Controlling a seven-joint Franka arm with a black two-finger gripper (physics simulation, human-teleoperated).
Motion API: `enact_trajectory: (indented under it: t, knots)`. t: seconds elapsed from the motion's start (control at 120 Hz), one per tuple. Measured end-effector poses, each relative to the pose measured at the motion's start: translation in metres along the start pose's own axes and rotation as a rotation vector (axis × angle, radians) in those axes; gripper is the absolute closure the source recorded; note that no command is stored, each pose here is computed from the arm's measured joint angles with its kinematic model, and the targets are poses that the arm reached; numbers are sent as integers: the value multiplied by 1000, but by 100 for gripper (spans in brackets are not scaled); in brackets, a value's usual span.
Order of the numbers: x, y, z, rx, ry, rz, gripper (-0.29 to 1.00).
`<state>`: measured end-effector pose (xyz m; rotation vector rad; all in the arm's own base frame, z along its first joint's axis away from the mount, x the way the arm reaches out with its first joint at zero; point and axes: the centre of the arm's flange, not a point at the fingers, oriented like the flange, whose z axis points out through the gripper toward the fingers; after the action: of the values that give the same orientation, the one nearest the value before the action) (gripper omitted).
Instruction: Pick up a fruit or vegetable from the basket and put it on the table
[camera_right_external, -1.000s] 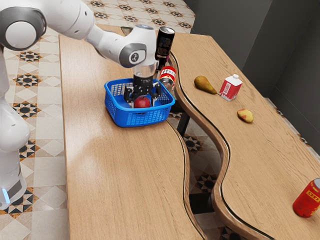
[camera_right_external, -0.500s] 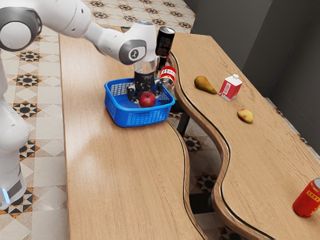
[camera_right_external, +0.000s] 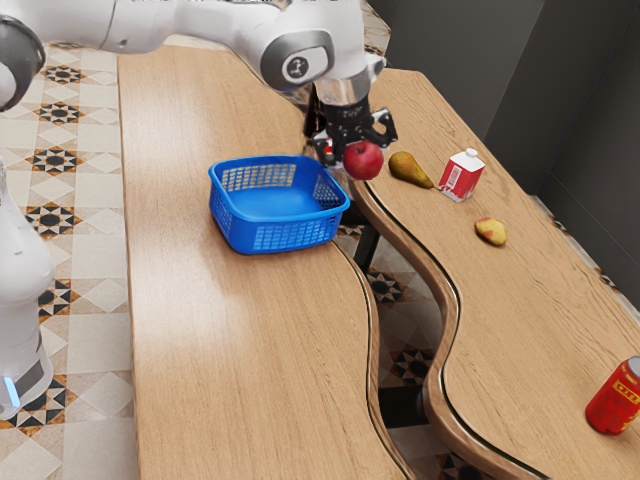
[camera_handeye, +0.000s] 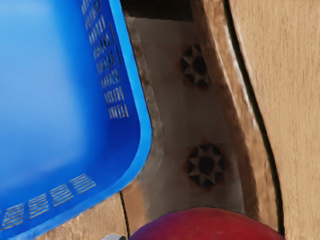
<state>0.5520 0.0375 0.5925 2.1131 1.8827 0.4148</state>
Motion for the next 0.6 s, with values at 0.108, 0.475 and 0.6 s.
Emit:
enact_trajectory:
  t: [0.108, 0.475, 0.6]
  knots:
    - [-39, 43, 20, -4, -11, 97, 52]
    - [-162, 45, 26, -22, -62, 243, 7]
    - [-190, 65, -97, -63, -113, 96, 3]
